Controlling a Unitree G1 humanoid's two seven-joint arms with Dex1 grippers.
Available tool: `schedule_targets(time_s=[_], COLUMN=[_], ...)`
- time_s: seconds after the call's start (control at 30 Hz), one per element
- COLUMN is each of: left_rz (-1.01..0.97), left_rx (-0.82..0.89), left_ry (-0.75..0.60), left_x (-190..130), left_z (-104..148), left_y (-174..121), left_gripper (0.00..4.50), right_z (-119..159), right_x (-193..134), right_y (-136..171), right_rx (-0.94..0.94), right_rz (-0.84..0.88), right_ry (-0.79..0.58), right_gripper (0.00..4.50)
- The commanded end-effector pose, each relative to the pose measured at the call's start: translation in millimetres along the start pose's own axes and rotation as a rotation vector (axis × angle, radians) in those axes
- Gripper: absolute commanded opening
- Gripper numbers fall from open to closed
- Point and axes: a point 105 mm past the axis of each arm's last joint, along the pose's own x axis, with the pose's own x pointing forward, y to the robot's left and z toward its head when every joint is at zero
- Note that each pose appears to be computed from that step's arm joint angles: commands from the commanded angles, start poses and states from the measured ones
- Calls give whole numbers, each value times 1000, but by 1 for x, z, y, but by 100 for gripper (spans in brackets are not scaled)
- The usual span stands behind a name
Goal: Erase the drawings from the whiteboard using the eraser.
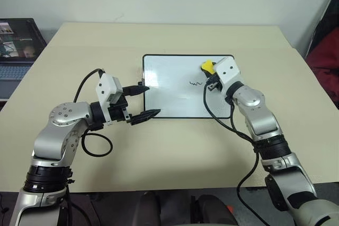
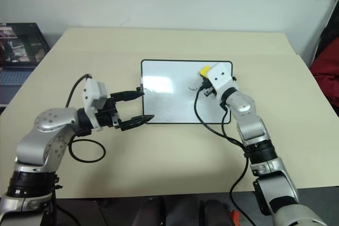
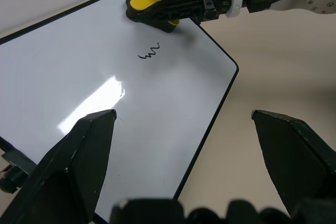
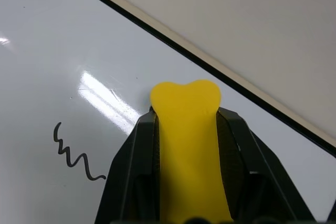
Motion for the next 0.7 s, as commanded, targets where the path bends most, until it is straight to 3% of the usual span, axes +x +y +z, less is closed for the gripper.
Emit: schedule_targets(time_s=[0.03,0.33,0.43,0.7], left_rz=[3,6,20,110], left_rx=[55,53,47,15], left_ry=[-29,-33,-29,-4], left_x=[-3,-2,-5,-18], left_z=[14,15,13,2], left_y=[0,-1,1,16], left_gripper=[450,450,450,450], right_z=[-35,-68,-65,45], right_x=[-2,-6,-8,-17], right_y=[35,90,98,57], right_rx=[3,-27,-35,-26], right_rz=[96,245,287,252], right_ry=[93,181,171,-139], right_gripper=[112,112,112,112])
